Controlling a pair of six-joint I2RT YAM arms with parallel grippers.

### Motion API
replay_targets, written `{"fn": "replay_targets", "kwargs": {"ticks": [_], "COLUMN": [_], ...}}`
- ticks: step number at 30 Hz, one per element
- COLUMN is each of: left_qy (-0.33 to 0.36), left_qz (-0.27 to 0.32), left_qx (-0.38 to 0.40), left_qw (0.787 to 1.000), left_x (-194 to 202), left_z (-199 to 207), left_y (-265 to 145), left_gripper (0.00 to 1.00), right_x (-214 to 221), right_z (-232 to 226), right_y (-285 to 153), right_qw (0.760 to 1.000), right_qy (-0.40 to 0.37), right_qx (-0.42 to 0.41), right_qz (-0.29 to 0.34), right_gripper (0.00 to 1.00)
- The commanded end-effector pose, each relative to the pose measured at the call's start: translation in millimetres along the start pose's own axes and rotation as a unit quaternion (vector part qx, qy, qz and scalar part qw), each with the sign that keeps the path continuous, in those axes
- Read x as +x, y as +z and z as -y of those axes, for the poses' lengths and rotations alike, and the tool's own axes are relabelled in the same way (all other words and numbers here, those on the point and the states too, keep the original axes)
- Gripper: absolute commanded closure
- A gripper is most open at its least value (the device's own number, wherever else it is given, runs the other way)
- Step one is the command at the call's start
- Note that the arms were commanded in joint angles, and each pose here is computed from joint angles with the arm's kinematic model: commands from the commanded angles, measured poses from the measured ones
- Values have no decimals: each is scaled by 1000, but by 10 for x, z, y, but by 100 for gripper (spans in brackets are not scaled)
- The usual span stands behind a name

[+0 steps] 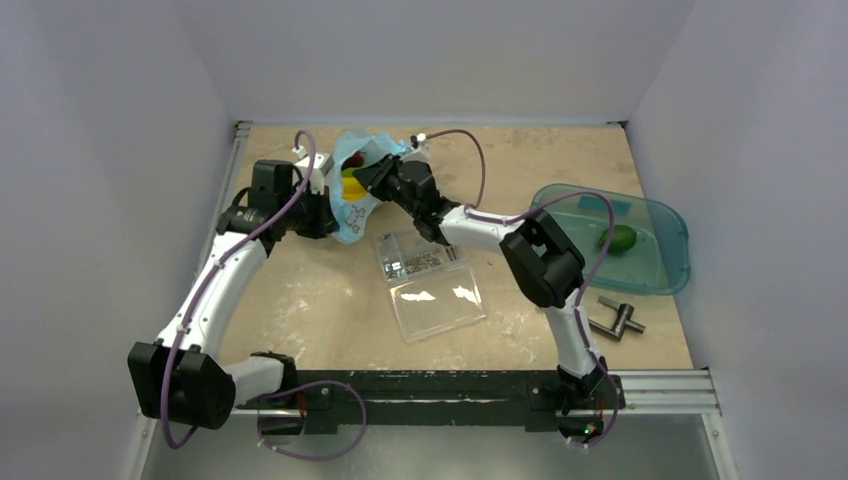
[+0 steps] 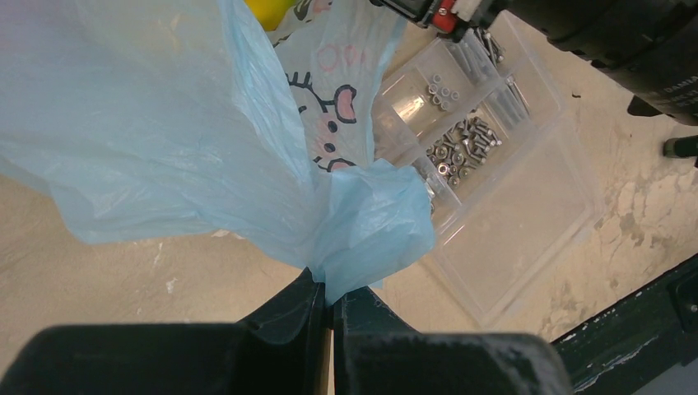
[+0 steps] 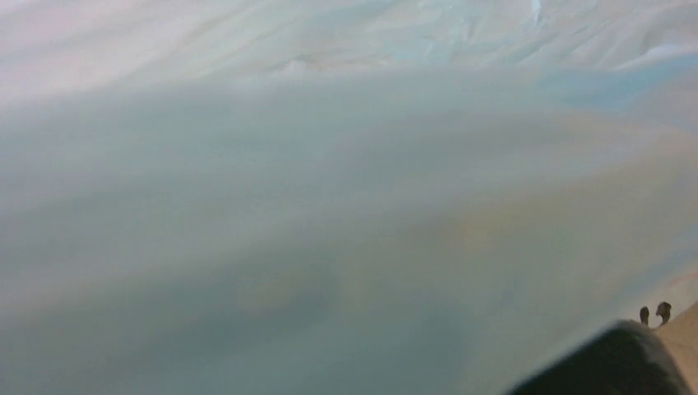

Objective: Take the fake fruits out of the plastic bag
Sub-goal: Adjust the plastic bag at the center of the board.

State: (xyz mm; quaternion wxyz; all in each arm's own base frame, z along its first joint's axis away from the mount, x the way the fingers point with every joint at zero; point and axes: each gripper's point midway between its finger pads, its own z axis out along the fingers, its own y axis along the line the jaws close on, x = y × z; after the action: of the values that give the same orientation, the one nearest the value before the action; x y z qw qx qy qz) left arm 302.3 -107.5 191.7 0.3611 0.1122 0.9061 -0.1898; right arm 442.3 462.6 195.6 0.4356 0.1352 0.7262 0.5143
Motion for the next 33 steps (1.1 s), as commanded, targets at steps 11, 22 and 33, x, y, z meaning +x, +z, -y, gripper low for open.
{"fn": "replay_targets", "kwargs": {"ticks": [11, 22, 33], "left_qy": [-18, -1, 19], "left_qz": [-19, -31, -35], "left_qx": [-54, -149, -120], "left_qw": [998, 988, 992], "left_x": [-43, 21, 16], "left_z": [-178, -492, -362], "left_y": [7, -148, -116], "left_gripper": [100, 100, 100], "right_x": [329, 515, 116], "right_z": [675, 1021, 300], "right_y": [243, 182, 226], "right_qw": [995, 992, 995], "right_qy": [13, 30, 67], "right_qx": [93, 125, 54], "right_qz": [24, 10, 50], "right_gripper": [77, 64, 57]}}
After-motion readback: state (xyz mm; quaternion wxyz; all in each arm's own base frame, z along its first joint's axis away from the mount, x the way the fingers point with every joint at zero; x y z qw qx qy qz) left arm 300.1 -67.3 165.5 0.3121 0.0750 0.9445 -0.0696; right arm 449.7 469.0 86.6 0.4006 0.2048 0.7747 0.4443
